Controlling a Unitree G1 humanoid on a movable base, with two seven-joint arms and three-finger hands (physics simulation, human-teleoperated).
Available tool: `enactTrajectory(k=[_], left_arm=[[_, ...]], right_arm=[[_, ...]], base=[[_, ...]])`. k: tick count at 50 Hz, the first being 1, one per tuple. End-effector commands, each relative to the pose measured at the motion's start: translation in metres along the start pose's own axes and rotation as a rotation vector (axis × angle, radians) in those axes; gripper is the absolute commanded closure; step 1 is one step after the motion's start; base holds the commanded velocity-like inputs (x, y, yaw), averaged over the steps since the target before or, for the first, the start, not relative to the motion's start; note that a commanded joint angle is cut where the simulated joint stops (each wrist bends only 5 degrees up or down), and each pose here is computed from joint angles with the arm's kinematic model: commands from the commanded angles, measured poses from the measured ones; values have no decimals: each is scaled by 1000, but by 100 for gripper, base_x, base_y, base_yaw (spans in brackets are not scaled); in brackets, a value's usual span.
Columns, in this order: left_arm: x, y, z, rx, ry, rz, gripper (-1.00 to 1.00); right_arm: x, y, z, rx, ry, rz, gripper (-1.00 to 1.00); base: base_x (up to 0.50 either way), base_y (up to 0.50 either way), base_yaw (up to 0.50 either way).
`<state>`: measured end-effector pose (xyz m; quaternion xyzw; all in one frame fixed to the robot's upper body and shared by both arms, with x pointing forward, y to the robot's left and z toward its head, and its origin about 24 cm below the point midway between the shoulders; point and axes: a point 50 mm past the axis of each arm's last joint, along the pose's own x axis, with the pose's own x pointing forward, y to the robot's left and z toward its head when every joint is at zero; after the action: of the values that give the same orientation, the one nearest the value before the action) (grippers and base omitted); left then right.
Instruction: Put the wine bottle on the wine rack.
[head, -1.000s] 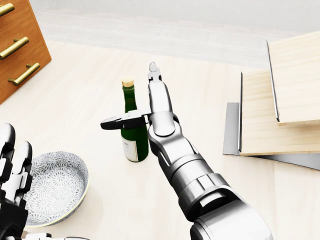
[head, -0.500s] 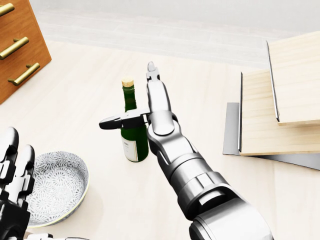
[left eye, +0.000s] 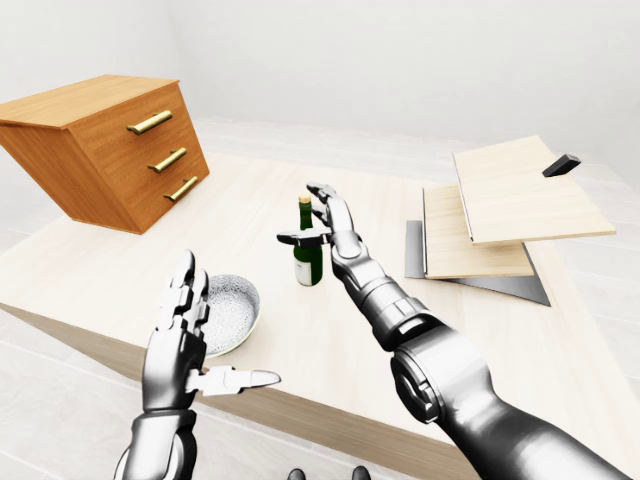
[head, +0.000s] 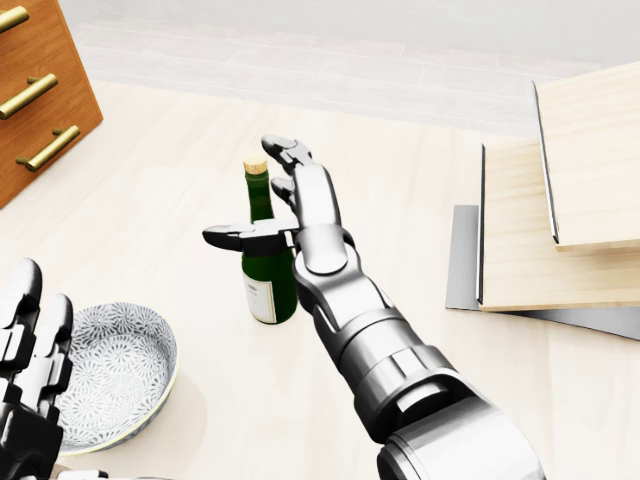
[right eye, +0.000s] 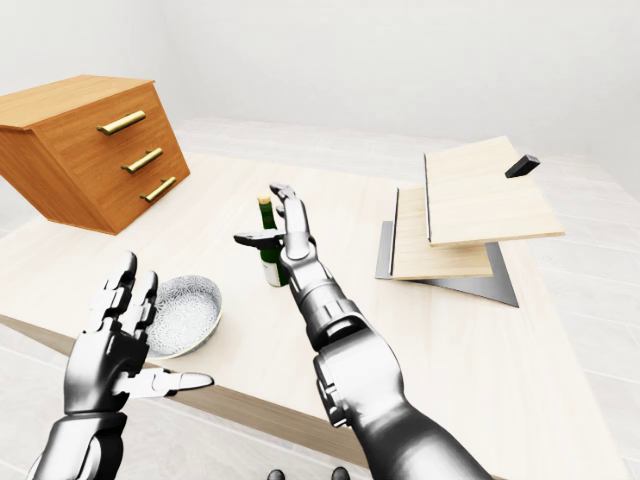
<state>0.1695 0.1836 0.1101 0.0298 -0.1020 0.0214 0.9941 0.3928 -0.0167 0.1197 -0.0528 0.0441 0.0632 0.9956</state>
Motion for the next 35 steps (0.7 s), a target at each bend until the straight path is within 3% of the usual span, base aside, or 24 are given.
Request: enactTrajectory(k=[1, 2, 4, 7, 12, 21, 25, 26, 35], left_arm=[[-1, -1, 1, 0, 1, -2, -100], [-1, -1, 0, 0, 3, -2, -100], [-1, -1, -1, -1, 5, -4, -100], [-1, -1, -1, -1, 8, -4, -100], [-2, -1, -1, -1, 7, -3, -100], [-3, -2, 1, 3, 5, -8, -100], [-2, -3, 1, 3, 3, -10, -100], [-2, -3, 0, 2, 3, -10, -100], [-2, -2, 0, 3, 2, -11, -100]], right_arm=[[0, -1, -3, -1, 1, -7, -45], [0, -2, -4, -1, 2, -8, -12], [0, -2, -3, -1, 3, -8, 0], [0, -2, -4, -1, 3, -8, 17], [-1, -2, -4, 0, 3, -7, 18], [-1, -2, -5, 1, 3, -8, 48], [-1, -2, -5, 0, 2, -9, 84], [-1, -3, -5, 0, 2, -9, 100], [0, -5, -4, -2, -2, -14, 100]], base=[[0, 0, 0], [0, 0, 0], [0, 0, 0], [0, 0, 0], [0, 0, 0], [0, 0, 0], [0, 0, 0], [0, 0, 0], [0, 0, 0]])
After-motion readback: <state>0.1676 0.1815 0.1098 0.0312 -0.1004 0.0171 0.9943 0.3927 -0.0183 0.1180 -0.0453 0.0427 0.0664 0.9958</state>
